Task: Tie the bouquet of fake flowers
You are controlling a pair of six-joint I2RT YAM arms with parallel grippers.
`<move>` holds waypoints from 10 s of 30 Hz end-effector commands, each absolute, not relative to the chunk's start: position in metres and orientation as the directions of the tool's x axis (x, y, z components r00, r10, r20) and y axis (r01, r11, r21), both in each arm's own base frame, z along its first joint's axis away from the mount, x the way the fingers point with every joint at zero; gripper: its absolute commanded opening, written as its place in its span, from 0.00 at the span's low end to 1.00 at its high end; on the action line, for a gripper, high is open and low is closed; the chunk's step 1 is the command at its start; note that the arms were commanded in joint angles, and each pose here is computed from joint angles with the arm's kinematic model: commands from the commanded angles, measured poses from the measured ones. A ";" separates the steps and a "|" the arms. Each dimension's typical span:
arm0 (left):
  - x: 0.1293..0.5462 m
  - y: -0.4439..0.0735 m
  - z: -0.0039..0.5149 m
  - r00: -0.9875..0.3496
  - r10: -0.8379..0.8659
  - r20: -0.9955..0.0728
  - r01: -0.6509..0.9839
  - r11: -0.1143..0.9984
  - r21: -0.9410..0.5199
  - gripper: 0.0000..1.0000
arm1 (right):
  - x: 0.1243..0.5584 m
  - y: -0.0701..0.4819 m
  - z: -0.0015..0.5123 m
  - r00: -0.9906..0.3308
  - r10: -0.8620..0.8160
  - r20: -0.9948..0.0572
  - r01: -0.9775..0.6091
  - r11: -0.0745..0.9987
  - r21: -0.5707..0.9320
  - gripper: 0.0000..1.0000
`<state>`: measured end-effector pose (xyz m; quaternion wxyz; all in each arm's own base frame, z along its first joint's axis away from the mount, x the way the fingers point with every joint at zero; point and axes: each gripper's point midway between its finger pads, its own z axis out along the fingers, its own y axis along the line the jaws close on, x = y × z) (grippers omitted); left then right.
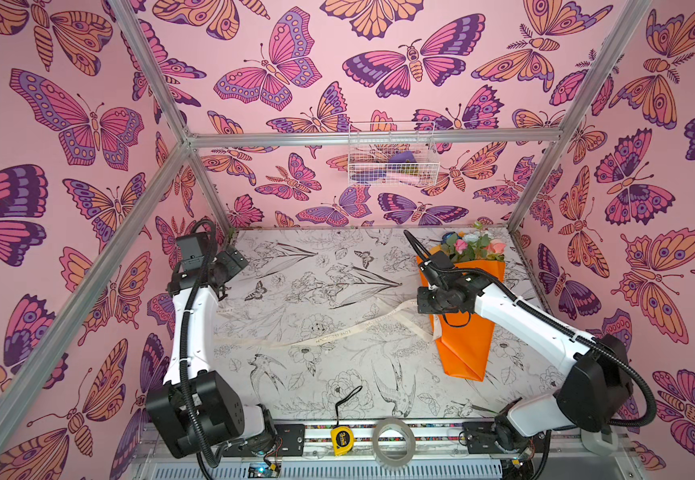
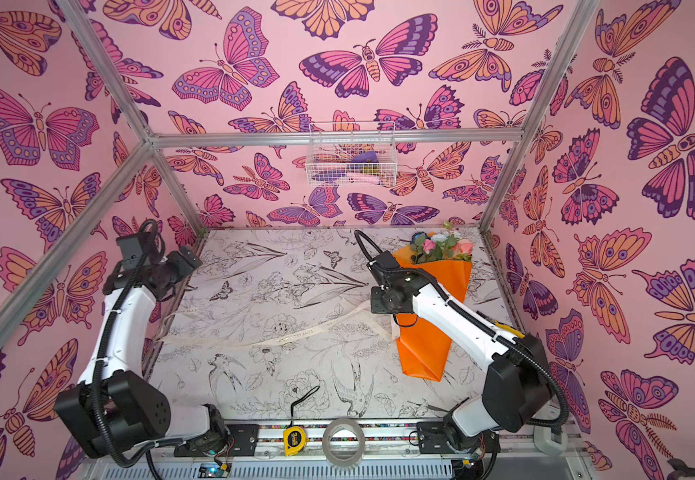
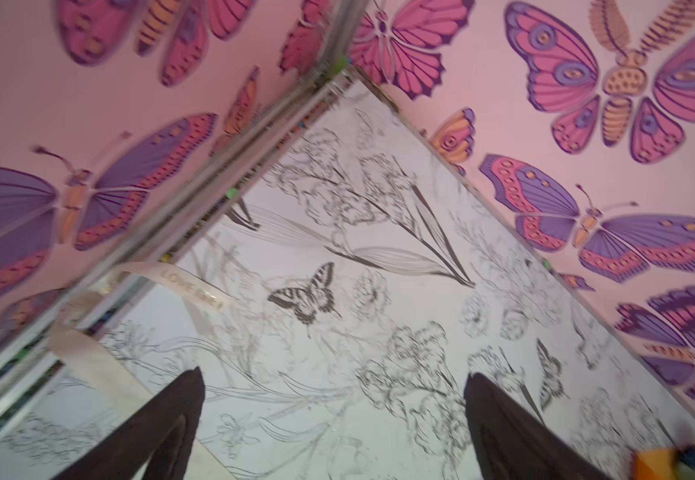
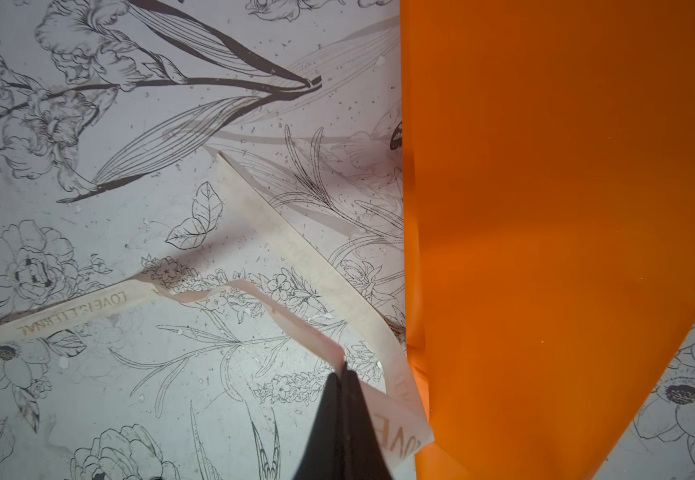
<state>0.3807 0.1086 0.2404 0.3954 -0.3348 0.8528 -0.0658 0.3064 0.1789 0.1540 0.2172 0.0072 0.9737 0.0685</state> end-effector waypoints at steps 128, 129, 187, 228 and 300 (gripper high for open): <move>0.336 -0.382 0.115 -0.454 0.522 -0.722 0.861 0.467 -0.203 0.64 | 0.366 0.019 0.131 -0.906 0.206 -0.370 0.234 0.972 -0.032 0.00; 0.327 -0.384 0.111 -0.407 0.562 -0.720 0.885 0.436 -0.160 0.64 | 0.365 0.019 0.140 -0.896 0.215 -0.390 0.239 0.971 -0.015 0.00; 0.225 -0.567 0.190 -0.164 0.383 -0.909 0.983 0.142 -0.117 0.99 | 0.332 -0.058 0.248 -0.670 0.402 -0.624 0.397 0.904 0.157 0.00; 0.266 -0.304 -0.009 -0.916 0.277 -0.289 0.364 0.879 -0.310 0.30 | 0.293 0.094 0.198 -0.782 0.283 -0.555 0.155 0.951 0.266 0.00; 0.261 0.135 0.140 -0.180 -0.712 -0.679 -0.836 0.474 -0.276 0.97 | 0.330 0.305 0.081 -0.922 0.087 -0.377 -0.030 0.955 0.294 0.73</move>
